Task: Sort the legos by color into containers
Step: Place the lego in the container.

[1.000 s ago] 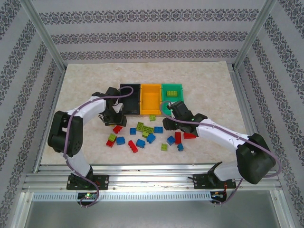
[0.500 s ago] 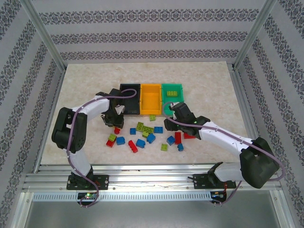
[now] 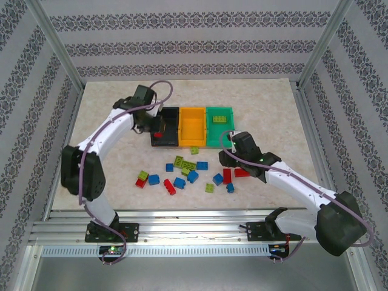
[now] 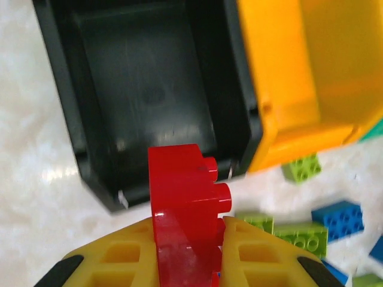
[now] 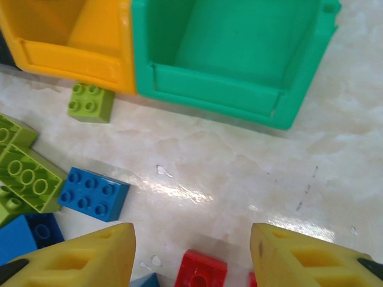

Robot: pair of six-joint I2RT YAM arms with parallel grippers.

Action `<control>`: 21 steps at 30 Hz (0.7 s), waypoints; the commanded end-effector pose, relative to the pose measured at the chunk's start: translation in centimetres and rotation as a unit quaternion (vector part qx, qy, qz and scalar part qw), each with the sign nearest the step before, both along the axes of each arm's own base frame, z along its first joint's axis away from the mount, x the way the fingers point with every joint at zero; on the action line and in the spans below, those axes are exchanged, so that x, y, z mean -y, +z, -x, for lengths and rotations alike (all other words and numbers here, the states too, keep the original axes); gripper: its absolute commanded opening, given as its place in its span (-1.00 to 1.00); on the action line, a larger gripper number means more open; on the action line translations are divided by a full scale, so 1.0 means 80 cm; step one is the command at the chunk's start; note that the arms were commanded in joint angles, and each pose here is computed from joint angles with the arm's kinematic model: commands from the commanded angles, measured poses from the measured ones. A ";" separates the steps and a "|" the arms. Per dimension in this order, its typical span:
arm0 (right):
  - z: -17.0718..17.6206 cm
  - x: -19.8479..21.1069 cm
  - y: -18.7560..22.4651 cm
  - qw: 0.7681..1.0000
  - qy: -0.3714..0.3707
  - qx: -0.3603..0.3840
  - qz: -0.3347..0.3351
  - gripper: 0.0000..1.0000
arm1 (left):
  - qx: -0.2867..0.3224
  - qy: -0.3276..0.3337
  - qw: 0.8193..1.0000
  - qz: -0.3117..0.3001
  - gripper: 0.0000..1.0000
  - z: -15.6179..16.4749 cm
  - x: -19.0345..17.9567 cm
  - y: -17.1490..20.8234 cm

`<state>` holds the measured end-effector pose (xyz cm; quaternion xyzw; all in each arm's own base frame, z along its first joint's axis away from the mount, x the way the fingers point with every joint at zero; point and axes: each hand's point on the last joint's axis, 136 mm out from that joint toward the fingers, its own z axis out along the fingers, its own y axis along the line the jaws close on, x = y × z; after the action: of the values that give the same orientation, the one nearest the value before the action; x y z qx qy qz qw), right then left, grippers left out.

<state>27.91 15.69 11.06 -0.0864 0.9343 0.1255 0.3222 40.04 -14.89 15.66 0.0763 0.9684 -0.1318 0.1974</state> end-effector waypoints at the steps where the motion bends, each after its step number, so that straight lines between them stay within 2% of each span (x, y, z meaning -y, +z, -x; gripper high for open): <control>1: 0.015 0.008 -0.007 1.000 -0.003 -0.017 -0.013 0.08 | -0.026 0.005 1.000 -0.015 -0.67 -0.020 0.005 -0.015; 6: 0.032 0.031 -0.011 0.998 -0.038 -0.040 -0.026 0.12 | -0.044 0.003 0.998 -0.041 0.19 -0.036 0.001 -0.030; 7: 0.035 0.035 -0.012 0.997 -0.050 -0.043 -0.033 0.15 | -0.045 0.003 0.998 -0.037 0.26 -0.036 0.000 -0.030; 10: 0.051 0.037 -0.020 0.990 -0.085 -0.070 -0.083 0.19 | -0.043 0.000 0.999 -0.011 0.29 -0.034 0.004 -0.021; 13: 0.064 0.049 -0.022 0.980 -0.139 -0.093 -0.104 0.21 | -0.026 -0.003 1.000 -0.002 0.29 -0.033 0.003 -0.011; 18: 0.088 0.093 -0.038 0.949 -0.273 -0.131 -0.085 0.19 | -0.007 -0.001 0.999 0.034 0.31 -0.027 0.003 -0.002; 21: 0.099 0.104 -0.046 0.935 -0.310 -0.156 -0.073 0.19 | -0.005 -0.004 0.999 0.043 0.31 -0.026 0.005 0.003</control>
<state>21.71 9.72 8.68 0.1694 0.9450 0.1482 0.2374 41.74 -15.07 14.30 0.0687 0.9715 -0.1498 0.1702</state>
